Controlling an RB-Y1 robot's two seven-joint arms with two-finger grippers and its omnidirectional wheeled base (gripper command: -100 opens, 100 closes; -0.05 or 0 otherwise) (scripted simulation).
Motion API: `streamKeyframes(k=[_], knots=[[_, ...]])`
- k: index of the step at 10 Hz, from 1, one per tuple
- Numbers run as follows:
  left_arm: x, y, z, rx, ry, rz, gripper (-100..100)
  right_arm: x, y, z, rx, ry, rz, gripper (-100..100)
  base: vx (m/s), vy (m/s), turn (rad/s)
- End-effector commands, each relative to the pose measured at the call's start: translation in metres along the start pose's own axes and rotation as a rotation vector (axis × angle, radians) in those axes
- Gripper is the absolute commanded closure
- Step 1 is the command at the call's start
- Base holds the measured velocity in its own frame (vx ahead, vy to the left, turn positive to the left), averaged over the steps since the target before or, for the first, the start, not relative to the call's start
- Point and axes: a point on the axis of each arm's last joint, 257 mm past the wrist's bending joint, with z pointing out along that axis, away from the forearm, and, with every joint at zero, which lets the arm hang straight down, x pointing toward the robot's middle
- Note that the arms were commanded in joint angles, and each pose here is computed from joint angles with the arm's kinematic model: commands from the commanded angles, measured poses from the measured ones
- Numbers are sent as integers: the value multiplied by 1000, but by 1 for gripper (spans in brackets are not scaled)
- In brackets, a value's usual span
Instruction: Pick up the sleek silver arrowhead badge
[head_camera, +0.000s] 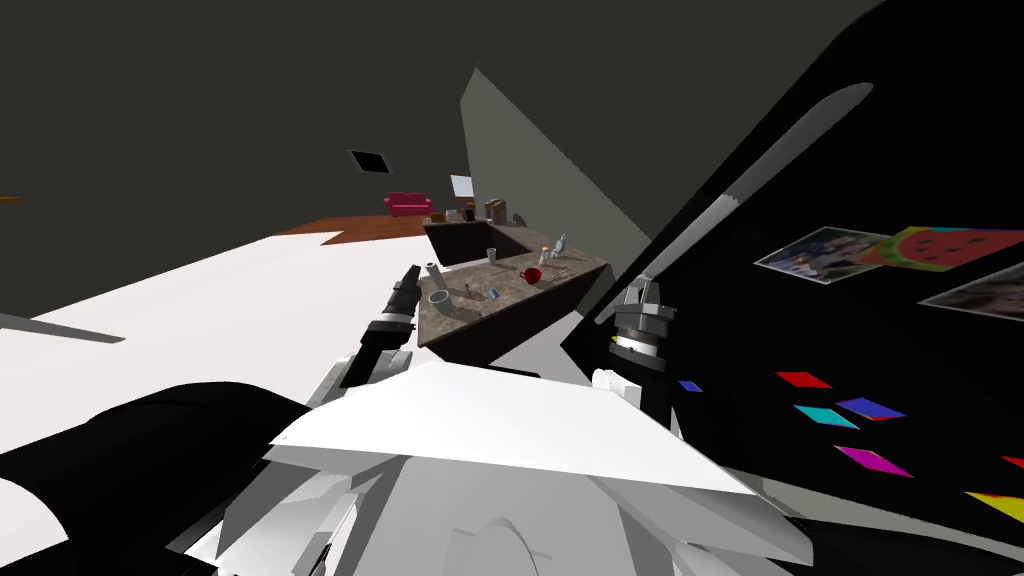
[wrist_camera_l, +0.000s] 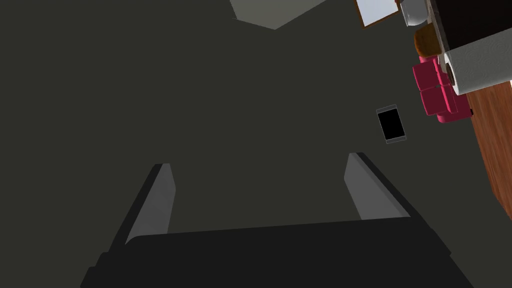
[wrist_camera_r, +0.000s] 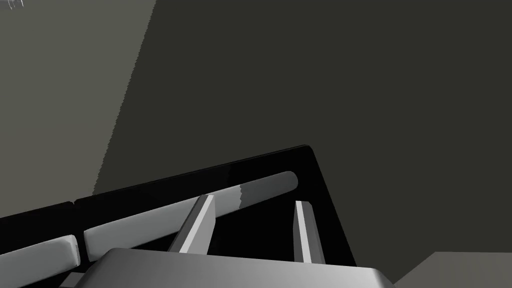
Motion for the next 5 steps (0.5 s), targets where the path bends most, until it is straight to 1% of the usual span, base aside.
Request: streamKeyframes(k=[1, 5], knots=[[-7, 24, -5, -70, 0, 39, -100, 0, 0, 0, 0, 0, 0, 0, 64, -89, -179], [-28, 77, -23, -240, 15, 128, -100, 0, 0, 0, 0, 0, 0, 0, 73, -90, -161]])
